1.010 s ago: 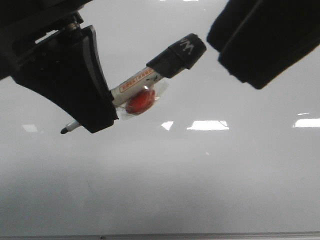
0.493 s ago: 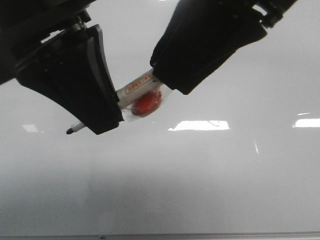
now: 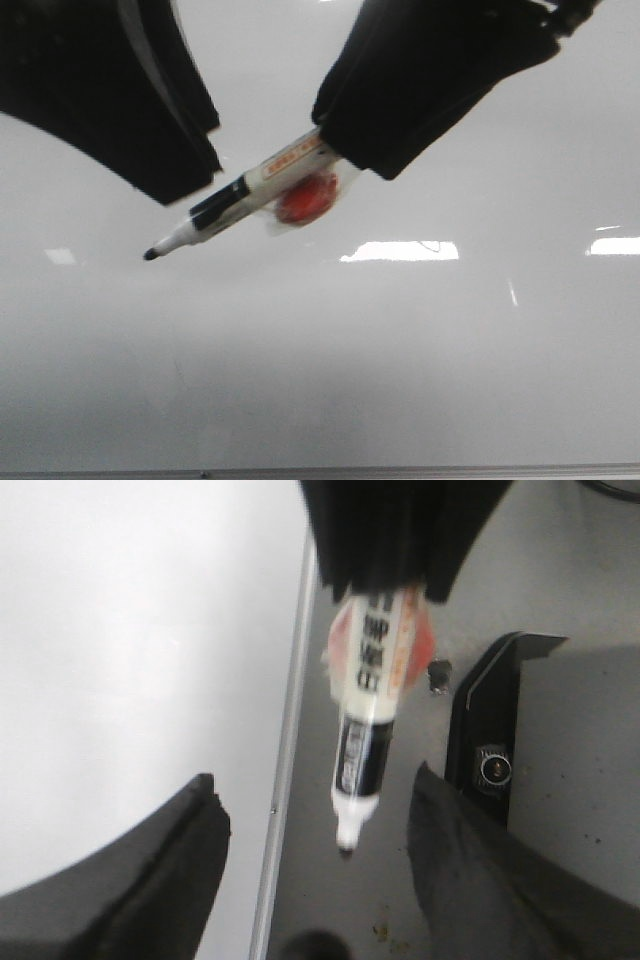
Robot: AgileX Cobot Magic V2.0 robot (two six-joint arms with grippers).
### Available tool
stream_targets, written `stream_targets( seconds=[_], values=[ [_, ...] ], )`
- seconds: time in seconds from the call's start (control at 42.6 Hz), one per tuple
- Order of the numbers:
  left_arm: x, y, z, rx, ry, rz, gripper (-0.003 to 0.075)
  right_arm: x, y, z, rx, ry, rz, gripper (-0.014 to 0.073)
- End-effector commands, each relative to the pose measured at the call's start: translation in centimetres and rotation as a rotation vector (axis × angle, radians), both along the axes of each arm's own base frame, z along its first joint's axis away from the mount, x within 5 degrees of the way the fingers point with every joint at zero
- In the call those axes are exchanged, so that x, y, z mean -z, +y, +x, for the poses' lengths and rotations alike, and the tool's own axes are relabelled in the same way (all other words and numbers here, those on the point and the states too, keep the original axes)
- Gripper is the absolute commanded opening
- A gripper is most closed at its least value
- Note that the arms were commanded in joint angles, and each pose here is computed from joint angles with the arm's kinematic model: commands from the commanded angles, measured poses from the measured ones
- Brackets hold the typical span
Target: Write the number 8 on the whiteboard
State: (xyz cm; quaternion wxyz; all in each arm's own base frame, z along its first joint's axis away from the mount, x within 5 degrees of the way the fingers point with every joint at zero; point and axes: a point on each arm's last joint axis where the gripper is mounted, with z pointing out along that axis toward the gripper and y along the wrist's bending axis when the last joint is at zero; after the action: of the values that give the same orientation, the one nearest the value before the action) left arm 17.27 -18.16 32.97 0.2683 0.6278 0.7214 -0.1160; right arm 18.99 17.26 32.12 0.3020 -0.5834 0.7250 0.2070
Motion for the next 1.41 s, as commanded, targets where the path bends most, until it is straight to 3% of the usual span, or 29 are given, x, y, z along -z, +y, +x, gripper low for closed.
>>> stream_targets(
  seconds=[0.0, 0.117, 0.235, 0.305, 0.423, 0.611, 0.963, 1.292, 1.386],
  values=[
    [-3.2, 1.9, -0.4, -0.121, -0.070, -0.113, 0.0405, -2.9, -2.3, -0.2, 0.150, -0.079, 0.014, -0.0067],
    [-4.1, 4.3, -1.0, -0.230, -0.081, -0.171, 0.0405, -4.0, -5.7, -0.4, 0.422, -0.069, -0.012, -0.0067],
    [-4.1, 6.3, -1.4, -0.326, -0.086, -0.197, 0.0405, -3.8, -8.7, -1.0, 0.769, -0.004, 0.197, -0.0067],
    [-4.2, 6.9, -1.5, -0.349, -0.094, -0.207, 0.0405, -3.1, -9.4, -1.2, 0.851, -0.088, 0.344, -0.0067],
    [-4.3, 7.0, -1.5, -0.356, -0.104, -0.214, 0.0405, -2.6, -9.5, -1.0, 0.889, -0.152, 0.450, -0.0067],
    [-4.5, 6.9, -1.4, -0.359, -0.110, -0.233, 0.0405, -2.4, -9.3, 0.0, 0.897, -0.167, 0.450, -0.0067],
    [-4.5, 6.9, -1.4, -0.359, -0.110, -0.233, 0.0405, -3.2, -9.3, 4.2, 0.936, -0.142, 0.362, -0.0067],
    [-4.5, 6.9, -1.4, -0.359, -0.107, -0.236, 0.0399, -3.4, -8.1, 7.8, 0.929, -0.130, 0.342, -0.0067],
    [-4.5, 6.9, -1.4, -0.359, -0.107, -0.236, 0.0399, -2.8, -7.1, 8.8, 0.889, -0.096, 0.294, -0.0067]
  ],
)
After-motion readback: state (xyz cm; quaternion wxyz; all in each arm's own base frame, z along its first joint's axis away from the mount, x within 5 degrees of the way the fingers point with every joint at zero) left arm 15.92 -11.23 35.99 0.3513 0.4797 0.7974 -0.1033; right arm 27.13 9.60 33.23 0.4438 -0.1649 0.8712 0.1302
